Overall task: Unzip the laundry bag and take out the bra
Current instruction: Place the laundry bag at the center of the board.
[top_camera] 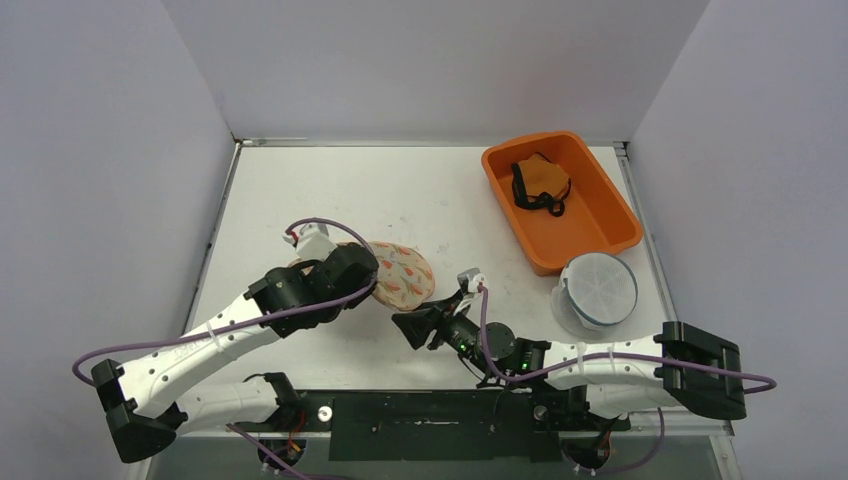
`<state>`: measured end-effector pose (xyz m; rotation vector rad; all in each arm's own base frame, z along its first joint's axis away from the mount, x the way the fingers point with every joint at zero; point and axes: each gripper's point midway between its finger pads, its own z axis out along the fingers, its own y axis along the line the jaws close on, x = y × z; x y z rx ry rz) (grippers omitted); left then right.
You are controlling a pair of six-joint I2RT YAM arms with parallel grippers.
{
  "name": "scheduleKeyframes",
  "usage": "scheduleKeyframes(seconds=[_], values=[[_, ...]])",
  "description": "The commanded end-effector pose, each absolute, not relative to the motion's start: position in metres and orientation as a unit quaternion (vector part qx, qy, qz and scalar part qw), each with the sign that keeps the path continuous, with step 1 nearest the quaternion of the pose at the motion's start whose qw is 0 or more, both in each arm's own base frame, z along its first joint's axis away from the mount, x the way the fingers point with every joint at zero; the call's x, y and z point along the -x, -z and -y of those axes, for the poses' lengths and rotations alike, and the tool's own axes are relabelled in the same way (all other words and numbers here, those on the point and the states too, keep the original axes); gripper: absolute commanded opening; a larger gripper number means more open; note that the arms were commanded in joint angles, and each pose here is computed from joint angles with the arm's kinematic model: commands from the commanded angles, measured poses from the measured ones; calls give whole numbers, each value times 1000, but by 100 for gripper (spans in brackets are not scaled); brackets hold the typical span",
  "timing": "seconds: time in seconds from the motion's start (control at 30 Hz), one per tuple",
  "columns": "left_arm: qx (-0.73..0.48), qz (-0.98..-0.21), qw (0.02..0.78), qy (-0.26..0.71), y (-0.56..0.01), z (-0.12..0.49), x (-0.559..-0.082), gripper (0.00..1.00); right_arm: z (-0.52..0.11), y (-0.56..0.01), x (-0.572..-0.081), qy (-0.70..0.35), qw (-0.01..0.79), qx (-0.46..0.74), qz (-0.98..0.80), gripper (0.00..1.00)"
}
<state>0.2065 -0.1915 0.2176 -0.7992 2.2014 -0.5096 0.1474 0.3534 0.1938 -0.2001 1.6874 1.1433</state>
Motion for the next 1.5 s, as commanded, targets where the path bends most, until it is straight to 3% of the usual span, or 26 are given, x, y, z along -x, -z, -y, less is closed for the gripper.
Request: scheduleKeyframes(seconds=[0.0,0.23,0.67,0.8,0.87,1.47], values=[[340,-835,365,231,-244,197,-212,0,-363,-226,-146,-521,510,71,-680,54],[346,-834,364,228,-242,197,-215,0,-369,-229,-141,-539,496,73,-677,64],[361,-827,362,235,-243,197,-218,0,-376,-232,-143,-546,491,63,-676,54],[374,-819,366,234,-245,191,-220,0,-371,-232,-142,-545,495,62,-674,71],[387,-813,366,238,-247,188,-221,0,-366,-233,-141,-543,501,58,-671,74],[448,-784,310,297,-244,196,-223,0,-361,-248,-163,-518,545,32,-658,61]])
